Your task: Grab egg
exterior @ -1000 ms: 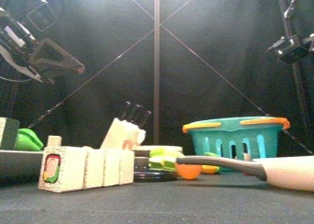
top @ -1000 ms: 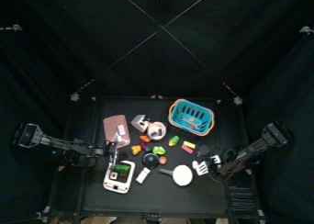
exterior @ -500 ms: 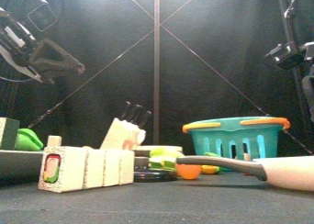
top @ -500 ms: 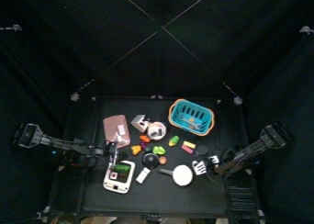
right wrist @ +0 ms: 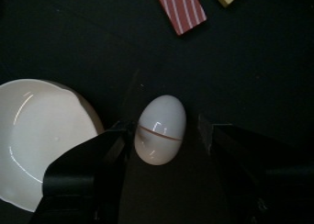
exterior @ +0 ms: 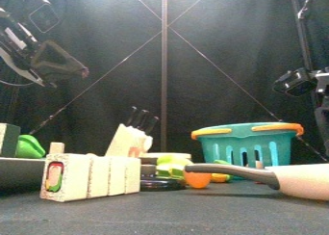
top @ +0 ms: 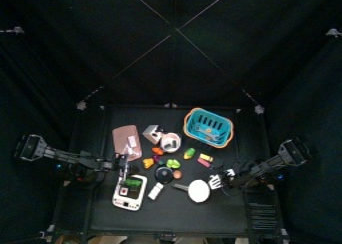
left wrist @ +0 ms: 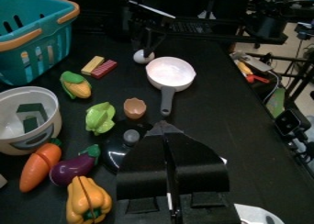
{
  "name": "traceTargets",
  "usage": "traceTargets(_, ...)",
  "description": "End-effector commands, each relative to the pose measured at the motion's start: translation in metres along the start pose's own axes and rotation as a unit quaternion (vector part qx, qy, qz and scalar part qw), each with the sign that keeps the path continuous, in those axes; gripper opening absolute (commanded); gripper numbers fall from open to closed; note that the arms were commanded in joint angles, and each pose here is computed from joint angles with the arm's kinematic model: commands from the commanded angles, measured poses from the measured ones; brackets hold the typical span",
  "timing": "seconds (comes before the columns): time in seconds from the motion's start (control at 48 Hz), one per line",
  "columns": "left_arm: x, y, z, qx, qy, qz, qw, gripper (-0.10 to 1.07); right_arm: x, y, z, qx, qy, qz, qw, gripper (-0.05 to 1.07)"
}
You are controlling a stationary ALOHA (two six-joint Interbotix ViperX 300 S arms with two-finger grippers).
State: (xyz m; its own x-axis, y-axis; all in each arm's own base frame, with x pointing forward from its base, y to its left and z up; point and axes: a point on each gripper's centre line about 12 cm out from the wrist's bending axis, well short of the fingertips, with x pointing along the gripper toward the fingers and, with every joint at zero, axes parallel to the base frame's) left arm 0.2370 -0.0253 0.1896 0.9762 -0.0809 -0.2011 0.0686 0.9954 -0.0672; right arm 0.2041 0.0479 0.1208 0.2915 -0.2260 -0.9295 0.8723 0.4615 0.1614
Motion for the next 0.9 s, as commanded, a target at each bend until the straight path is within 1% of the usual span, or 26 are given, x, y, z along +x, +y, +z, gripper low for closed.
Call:
traceTargets(0.0,0.003,-0.001,0.007,0.000,-0.012,-0.001,0.9999,0.12,0.001,0.001,-0.001,0.008,0.004,-0.002,1.0000,0.91)
traceTargets(0.062,0.003,-0.001,0.007,0.000,-0.012,-0.001,0.9999,0.12,0.005,0.000,-0.002,0.008,0.008,-0.006,0.9999,0.91)
traceTargets(0.292,0.002,-0.001,0.006,0.000,-0.011,-0.001,0.9999,0.12,0.015,0.003,-0.003,0.007,0.017,-0.001,0.9998,0.90)
traceTargets(0.375,0.002,-0.001,0.006,-0.001,-0.010,-0.001,1.0000,0.12,0.017,0.001,-0.004,0.007,0.019,-0.004,0.9998,0.88)
traceTargets(0.5,0.002,-0.001,0.006,0.000,-0.009,-0.001,1.0000,0.12,0.017,0.000,-0.004,0.009,0.019,-0.005,0.9998,0.81)
traceTargets(0.667,0.002,0.000,0.005,0.000,-0.009,0.000,1.0000,0.12,0.015,0.002,-0.003,0.010,0.019,-0.001,0.9998,0.67)
traceTargets(0.771,0.002,-0.001,0.006,0.000,-0.011,-0.001,0.9999,0.12,0.011,0.007,-0.001,0.011,0.017,0.011,0.9997,0.63)
traceTargets(0.875,0.002,0.000,0.006,0.000,-0.011,0.000,0.9999,0.12,0.003,0.011,0.004,0.012,0.008,0.024,0.9996,0.62)
